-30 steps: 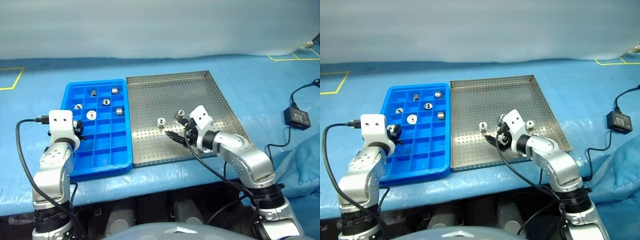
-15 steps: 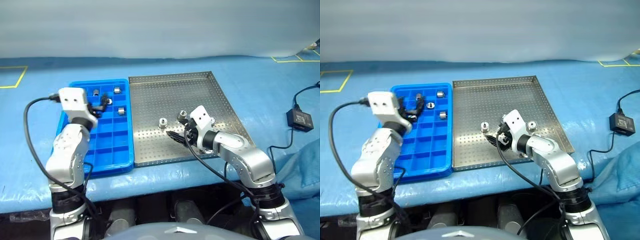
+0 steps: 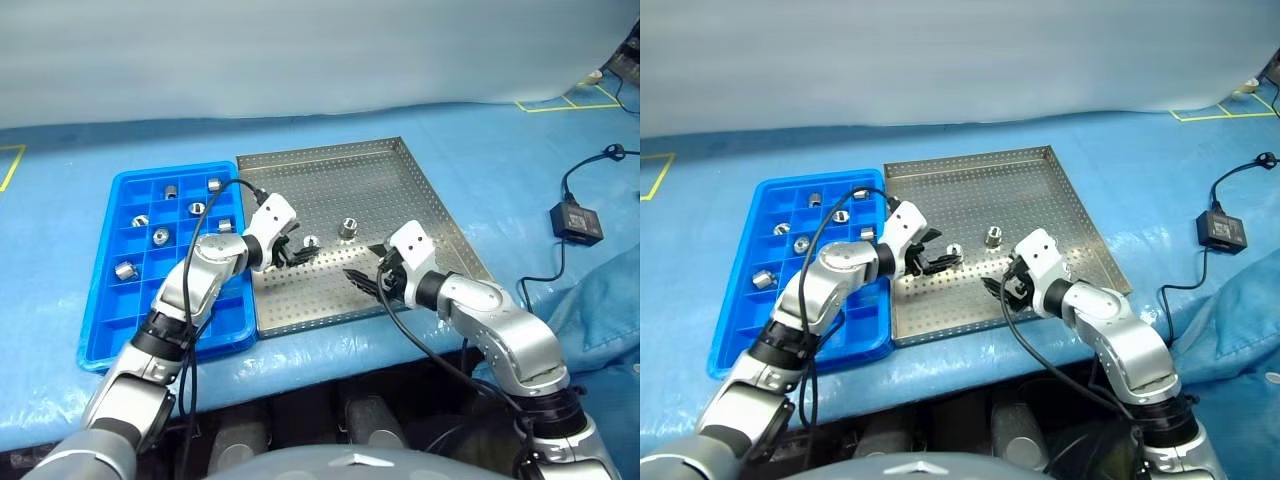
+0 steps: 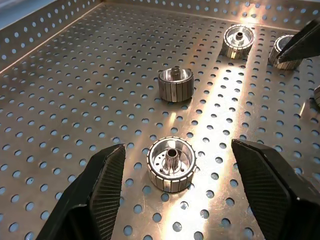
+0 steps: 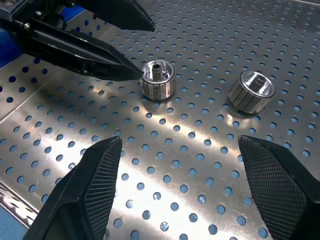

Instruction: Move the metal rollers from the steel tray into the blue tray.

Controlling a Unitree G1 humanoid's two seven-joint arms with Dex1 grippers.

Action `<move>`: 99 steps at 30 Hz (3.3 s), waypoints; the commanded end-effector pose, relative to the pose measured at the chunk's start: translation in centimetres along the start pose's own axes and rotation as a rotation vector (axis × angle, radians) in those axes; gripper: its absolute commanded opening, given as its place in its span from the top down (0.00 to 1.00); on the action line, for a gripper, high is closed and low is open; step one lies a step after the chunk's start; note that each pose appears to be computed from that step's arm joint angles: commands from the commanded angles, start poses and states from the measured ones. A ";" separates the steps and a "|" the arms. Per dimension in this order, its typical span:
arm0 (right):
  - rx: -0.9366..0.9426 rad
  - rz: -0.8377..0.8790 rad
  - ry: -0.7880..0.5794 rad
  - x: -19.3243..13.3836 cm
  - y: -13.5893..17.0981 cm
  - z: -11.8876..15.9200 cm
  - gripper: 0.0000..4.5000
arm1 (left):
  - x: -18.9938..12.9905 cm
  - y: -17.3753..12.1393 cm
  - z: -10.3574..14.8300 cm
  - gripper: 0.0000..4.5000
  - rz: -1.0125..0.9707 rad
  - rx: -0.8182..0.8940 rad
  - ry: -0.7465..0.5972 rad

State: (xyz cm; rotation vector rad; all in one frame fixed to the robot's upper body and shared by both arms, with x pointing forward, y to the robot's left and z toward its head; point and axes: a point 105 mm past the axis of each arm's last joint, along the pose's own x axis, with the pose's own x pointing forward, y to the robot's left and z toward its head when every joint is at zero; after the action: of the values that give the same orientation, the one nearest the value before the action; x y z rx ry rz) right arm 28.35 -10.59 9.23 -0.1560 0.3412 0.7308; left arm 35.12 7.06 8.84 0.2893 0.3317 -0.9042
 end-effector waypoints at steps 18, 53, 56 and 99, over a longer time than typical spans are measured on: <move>-0.059 0.016 -0.057 0.3 0.8 1.6 0.13 | 2.1 0.0 -2.7 0.57 0.002 -0.047 0.072; -0.105 0.492 -0.144 2.1 5.9 4.5 0.13 | -21.9 -1.0 -4.3 0.62 0.894 -0.248 0.057; -0.103 0.489 -0.143 2.2 5.8 4.6 0.13 | -22.3 -1.3 -5.8 0.62 0.941 -0.295 0.118; -0.128 -0.001 -0.092 -1.4 2.4 3.0 0.13 | 6.1 1.0 5.9 0.12 0.059 -0.070 -0.127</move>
State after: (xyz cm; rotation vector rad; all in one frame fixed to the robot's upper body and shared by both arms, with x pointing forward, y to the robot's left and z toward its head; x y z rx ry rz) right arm 26.67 -8.80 11.20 -0.2340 0.2613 0.7746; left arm 39.96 1.61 11.10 0.1399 0.2740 -0.8334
